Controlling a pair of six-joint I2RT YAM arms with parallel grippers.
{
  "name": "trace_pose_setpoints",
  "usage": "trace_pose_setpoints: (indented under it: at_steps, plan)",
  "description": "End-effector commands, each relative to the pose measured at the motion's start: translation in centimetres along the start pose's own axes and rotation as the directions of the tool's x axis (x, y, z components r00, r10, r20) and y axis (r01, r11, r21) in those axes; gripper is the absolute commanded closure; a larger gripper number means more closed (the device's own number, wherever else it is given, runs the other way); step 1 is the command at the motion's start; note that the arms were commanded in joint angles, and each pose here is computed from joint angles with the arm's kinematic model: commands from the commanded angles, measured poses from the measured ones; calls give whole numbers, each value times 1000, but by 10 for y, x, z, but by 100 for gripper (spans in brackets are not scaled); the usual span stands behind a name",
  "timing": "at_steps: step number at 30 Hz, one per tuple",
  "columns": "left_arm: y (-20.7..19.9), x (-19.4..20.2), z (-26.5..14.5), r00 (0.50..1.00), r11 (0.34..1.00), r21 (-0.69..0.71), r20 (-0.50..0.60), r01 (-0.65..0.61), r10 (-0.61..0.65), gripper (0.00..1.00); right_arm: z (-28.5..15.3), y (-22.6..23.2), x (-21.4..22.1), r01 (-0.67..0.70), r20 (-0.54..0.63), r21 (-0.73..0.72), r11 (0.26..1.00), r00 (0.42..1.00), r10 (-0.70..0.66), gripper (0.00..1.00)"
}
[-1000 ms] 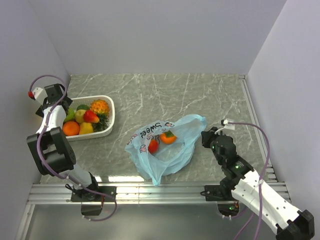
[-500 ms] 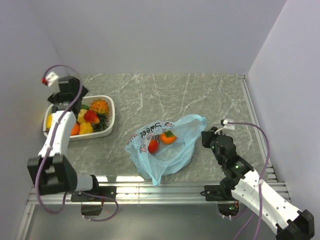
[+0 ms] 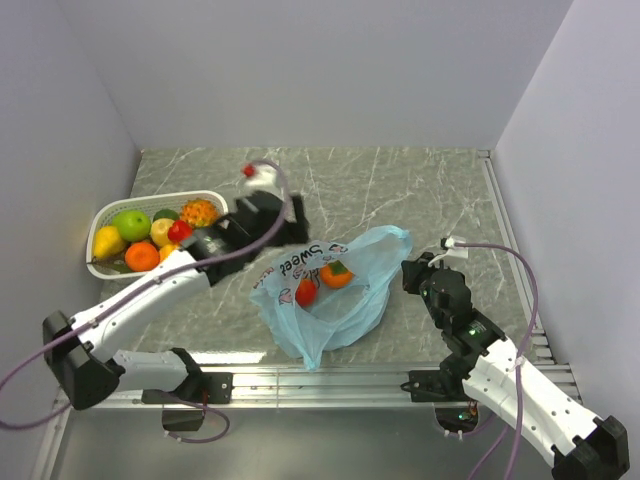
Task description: Untie the knot of the plastic bag and take out the fruit
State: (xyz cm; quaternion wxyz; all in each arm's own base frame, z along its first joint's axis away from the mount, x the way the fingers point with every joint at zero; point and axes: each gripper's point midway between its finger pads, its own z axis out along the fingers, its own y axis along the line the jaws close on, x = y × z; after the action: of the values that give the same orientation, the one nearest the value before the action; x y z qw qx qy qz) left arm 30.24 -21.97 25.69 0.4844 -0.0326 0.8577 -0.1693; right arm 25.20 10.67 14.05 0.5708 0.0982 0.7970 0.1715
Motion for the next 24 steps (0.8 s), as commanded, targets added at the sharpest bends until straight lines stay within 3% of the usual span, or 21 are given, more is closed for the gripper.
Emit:
trace_pose_setpoints:
  at_steps: [1,4,9,14,20,24]
  plan:
    - [-44,39,-19,992,994,78,-98,-73,81,4,-1,13,-25,-17,67,-34,999,998,20,86]
    - [-81,75,-28,974,977,163,-153,-141,166,6,-2,12,-24,-18,68,-32,999,997,20,87]
    - [-103,133,-16,913,954,132,-278,-270,297,14,-2,10,-23,-23,68,-27,999,997,25,87]
    - [-128,156,-15,875,923,151,-296,-353,383,18,-4,9,-23,-24,73,-24,999,997,26,88]
    - [-101,173,9,861,916,38,-328,-398,388,19,-5,8,-21,-25,70,-26,999,997,27,100]
    - [-71,178,26,862,912,-58,-355,-406,361,15,-5,8,-20,-24,67,-29,999,997,26,100]
